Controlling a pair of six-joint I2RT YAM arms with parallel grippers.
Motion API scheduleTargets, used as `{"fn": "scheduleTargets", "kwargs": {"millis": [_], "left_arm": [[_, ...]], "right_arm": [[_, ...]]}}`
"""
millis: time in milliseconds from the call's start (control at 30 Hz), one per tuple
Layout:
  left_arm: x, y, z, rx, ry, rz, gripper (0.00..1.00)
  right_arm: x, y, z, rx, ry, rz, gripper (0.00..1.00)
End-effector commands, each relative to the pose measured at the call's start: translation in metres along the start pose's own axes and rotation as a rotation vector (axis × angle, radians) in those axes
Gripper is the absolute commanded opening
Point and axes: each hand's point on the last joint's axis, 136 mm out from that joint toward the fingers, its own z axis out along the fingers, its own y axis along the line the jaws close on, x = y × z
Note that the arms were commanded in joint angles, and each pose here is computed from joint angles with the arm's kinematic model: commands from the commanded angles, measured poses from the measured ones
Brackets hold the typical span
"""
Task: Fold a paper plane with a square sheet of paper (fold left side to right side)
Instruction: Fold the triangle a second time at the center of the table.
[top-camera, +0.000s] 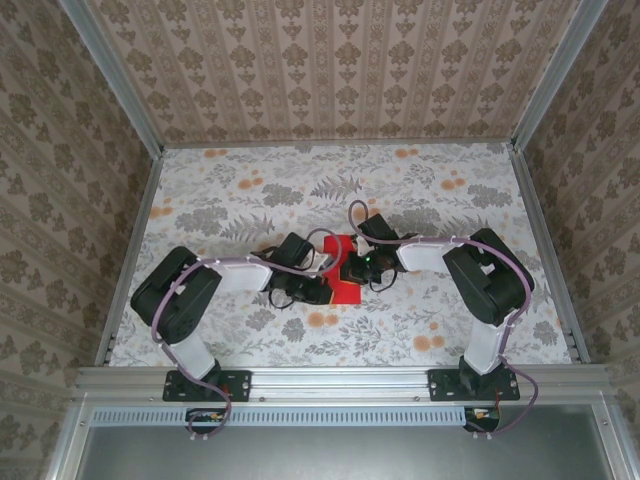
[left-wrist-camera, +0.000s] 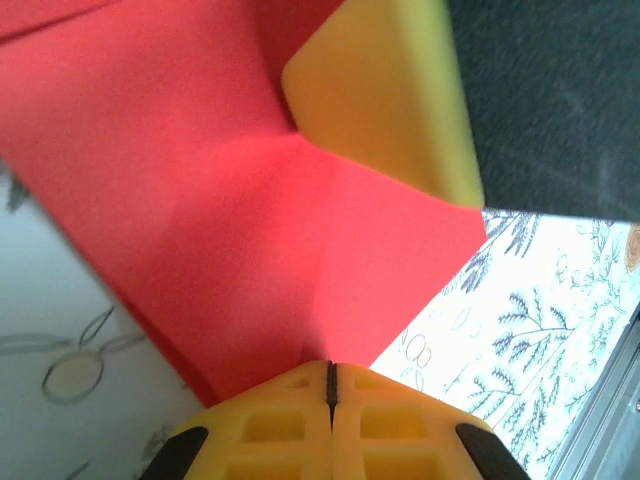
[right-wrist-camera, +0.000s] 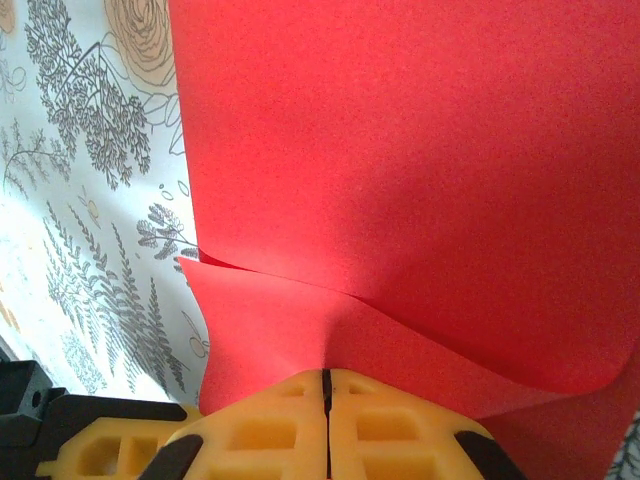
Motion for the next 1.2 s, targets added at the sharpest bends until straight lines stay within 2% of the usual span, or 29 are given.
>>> {"fn": "scheduleTargets", "kwargs": {"millis": [0,167,433,667,1000,1167], "left_arm": [[0.039,0.023,-0.003,-0.068,0.086,-0.112,0.05],[0.04,0.023,-0.011,-0.066,0.072,-0.116,0.05],[0.004,-0.009,-0.028,0.008,-0.019,-0.037,0.09],[-0.01,-0.002,-0.019,-0.026,-0.025,-0.029,0.15],[-0.011,0.02,-0.01,-0.11,-0.009,-0.051,0.11],[-0.002,0.026,-0.01,-0.14,0.005,-0.056,0.1]], "right_arm": [[0.017,-0.037,0.008,0.134,0.054,0.045,0.08],[0.017,-0.037,0.008,0.134,0.055,0.046,0.08],[0.016,-0.034,0.007,0.127,0.052,0.044,0.08],[0.016,-0.034,0.007,0.127,0.055,0.044,0.08],[0.015,-0.031,0.006,0.116,0.051,0.038,0.08],[0.008,-0.014,-0.001,0.056,0.024,-0.006,0.08]]}}
